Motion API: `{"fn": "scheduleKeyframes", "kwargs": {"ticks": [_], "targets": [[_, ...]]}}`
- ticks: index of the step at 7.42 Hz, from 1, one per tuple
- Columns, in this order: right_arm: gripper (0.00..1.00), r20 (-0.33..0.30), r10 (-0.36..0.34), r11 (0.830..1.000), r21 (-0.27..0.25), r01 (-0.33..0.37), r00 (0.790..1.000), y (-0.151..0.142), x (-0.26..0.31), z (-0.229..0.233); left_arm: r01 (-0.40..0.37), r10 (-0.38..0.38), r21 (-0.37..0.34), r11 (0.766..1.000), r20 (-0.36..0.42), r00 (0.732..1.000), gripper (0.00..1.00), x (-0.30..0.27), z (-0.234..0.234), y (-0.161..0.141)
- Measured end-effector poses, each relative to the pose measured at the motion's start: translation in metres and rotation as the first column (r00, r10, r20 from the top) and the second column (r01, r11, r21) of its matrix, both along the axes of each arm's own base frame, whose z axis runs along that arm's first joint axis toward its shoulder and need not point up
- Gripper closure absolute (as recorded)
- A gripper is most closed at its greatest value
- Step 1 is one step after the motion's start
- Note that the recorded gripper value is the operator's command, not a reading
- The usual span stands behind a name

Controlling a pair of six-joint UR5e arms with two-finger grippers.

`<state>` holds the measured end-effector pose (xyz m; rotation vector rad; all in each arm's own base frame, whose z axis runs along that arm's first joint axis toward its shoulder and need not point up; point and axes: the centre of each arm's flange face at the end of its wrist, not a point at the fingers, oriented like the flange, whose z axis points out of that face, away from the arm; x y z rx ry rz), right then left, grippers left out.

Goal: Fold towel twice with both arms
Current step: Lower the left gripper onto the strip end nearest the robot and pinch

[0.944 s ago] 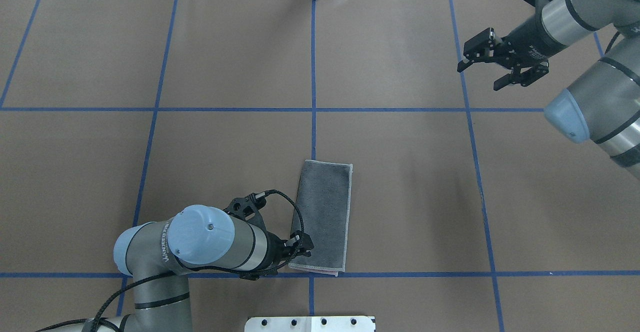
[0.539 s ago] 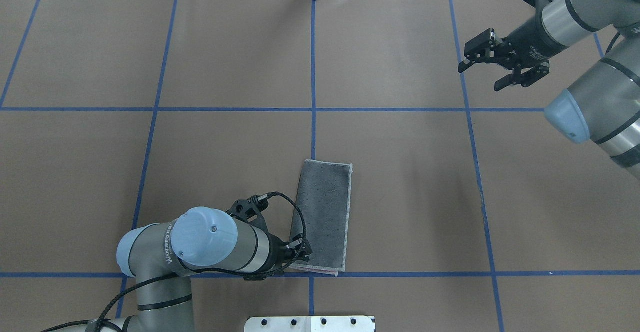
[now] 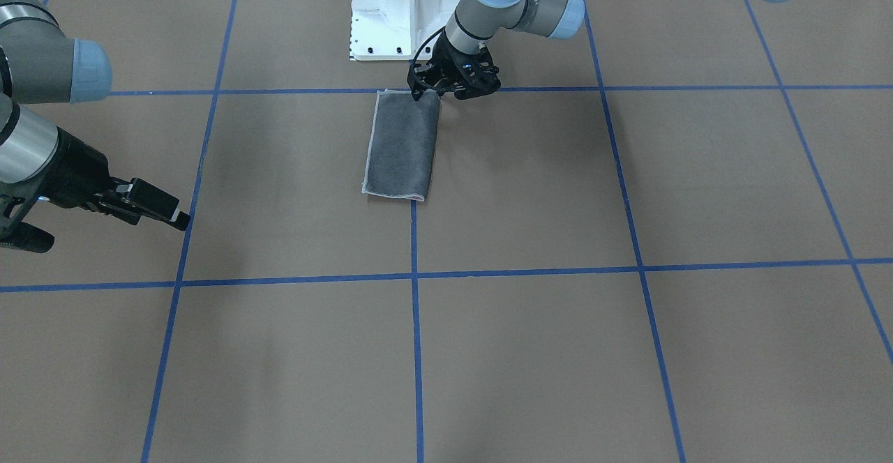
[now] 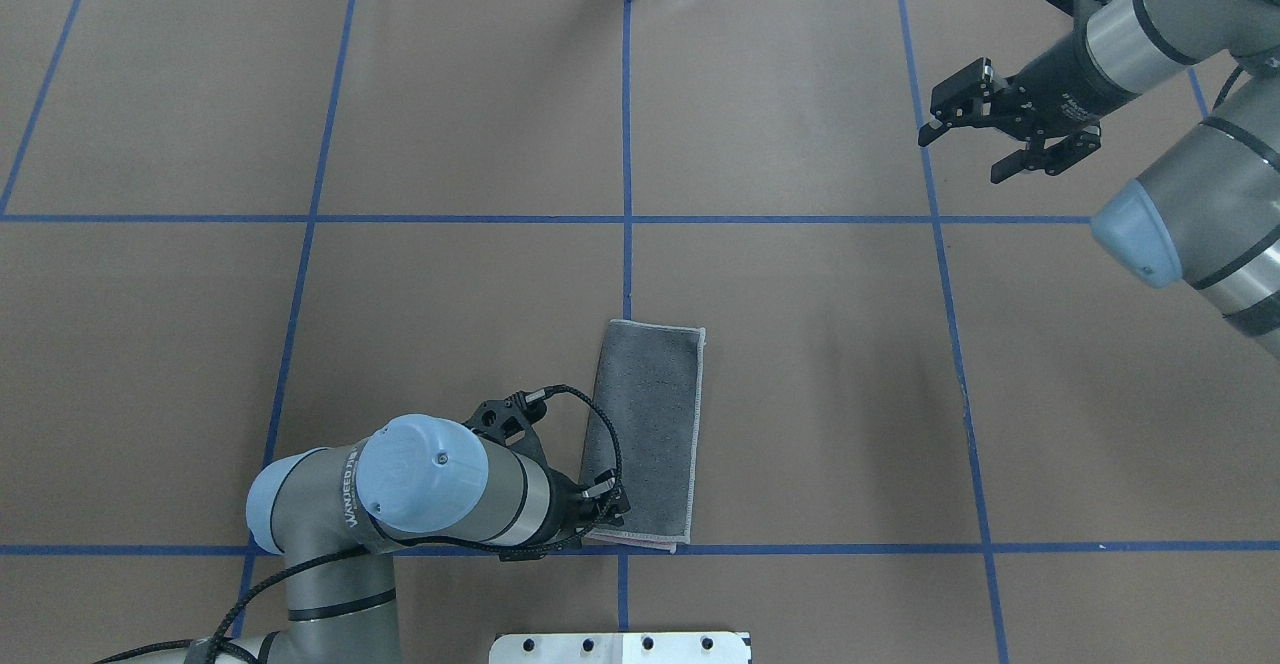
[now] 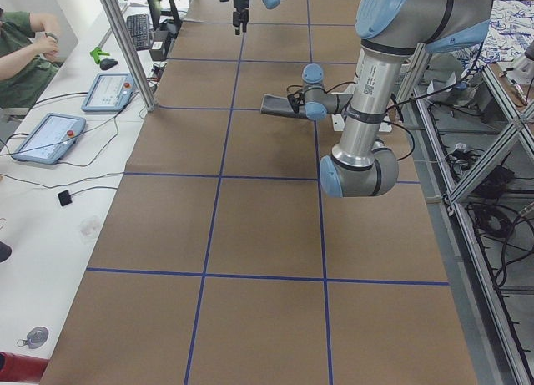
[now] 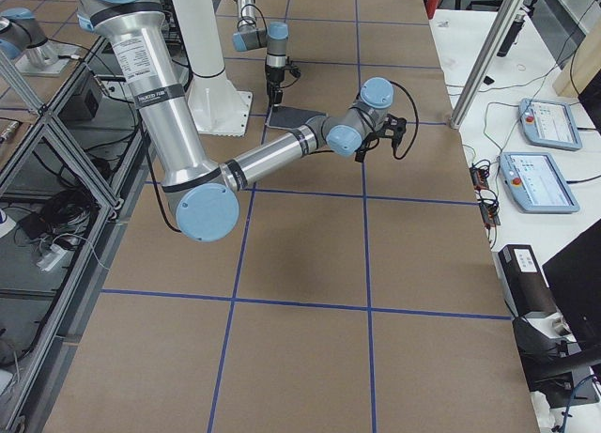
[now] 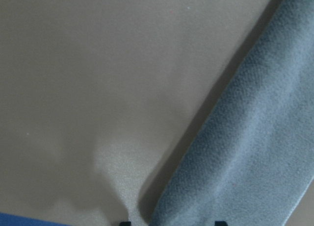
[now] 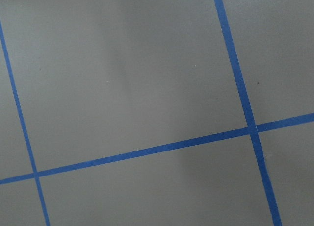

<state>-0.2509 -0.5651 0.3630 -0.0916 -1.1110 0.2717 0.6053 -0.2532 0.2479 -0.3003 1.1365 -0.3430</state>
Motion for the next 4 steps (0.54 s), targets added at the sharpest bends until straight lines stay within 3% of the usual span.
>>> {"fn": "scheduleKeyframes", "kwargs": {"ticks": [1,4], "targets": [[0.00,-0.001,0.000,1.000,-0.001,0.000,1.000,0.000,0.000,0.001,0.000,0.000,0.001,1.000,-0.002,1.000,1.00,0.000,-0.001,0.000],[0.00,-0.005,0.002,1.000,-0.005,-0.002,1.000,0.001,0.001,0.005,0.006,-0.005,0.006,1.000,-0.023,1.000,1.00,-0.004,-0.013,-0.004]]}}
